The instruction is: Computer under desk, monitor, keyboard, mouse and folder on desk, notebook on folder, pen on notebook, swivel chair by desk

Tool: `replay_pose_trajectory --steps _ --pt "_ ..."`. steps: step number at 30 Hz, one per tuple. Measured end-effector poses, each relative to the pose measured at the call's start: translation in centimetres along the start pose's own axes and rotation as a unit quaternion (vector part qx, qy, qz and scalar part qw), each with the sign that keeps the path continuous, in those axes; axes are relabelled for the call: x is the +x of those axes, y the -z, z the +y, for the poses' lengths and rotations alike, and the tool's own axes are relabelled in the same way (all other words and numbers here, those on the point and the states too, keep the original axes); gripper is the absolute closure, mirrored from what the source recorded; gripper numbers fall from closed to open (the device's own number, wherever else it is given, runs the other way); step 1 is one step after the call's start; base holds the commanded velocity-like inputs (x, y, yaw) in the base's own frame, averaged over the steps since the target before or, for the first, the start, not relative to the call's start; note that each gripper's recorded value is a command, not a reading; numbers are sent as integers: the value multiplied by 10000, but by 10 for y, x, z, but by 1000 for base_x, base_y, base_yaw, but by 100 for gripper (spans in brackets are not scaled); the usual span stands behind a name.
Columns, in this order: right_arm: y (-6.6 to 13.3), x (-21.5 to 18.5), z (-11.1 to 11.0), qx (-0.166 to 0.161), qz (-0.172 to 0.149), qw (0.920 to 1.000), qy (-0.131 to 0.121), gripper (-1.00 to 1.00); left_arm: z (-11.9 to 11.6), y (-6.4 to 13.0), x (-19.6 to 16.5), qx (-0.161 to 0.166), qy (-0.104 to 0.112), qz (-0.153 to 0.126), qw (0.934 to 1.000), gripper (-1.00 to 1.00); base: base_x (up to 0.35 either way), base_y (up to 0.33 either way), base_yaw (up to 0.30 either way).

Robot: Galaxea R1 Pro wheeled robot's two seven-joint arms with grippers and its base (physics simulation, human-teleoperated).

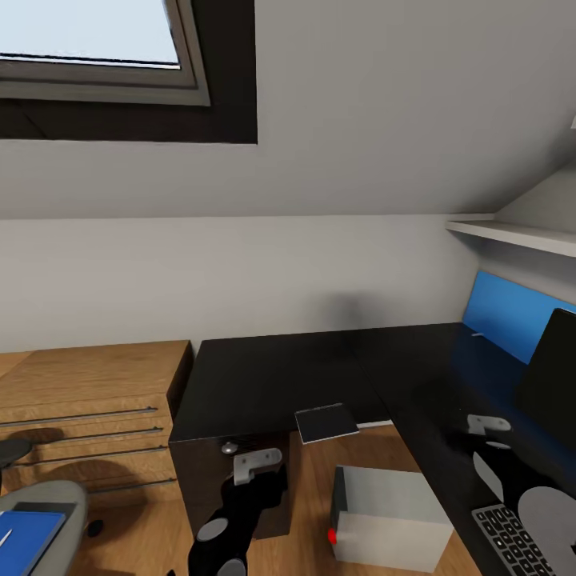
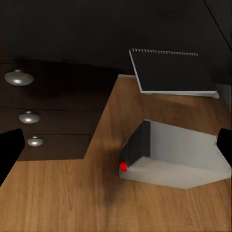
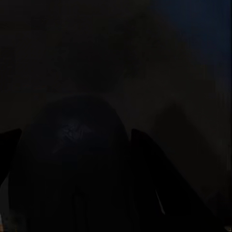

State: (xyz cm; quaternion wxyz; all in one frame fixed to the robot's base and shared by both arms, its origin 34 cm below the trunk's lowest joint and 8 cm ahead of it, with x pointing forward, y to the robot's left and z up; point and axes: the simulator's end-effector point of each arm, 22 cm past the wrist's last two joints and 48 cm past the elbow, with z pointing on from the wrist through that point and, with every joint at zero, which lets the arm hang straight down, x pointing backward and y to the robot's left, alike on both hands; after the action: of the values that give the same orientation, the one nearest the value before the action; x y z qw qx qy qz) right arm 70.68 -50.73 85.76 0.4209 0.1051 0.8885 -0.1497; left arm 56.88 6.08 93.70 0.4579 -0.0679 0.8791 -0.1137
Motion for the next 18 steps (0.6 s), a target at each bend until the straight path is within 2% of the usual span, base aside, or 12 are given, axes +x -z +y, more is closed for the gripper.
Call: replay_pose_trajectory --steps 5,18 --pt "0 10 -7 145 227 9996 7 100 -3 2 -5 46 48 -41 10000 -100 0 0 0" --pt "-9 26 -6 184 379 9991 16 100 -1 -5 0 74 86 -77 9999 -100 0 0 0"
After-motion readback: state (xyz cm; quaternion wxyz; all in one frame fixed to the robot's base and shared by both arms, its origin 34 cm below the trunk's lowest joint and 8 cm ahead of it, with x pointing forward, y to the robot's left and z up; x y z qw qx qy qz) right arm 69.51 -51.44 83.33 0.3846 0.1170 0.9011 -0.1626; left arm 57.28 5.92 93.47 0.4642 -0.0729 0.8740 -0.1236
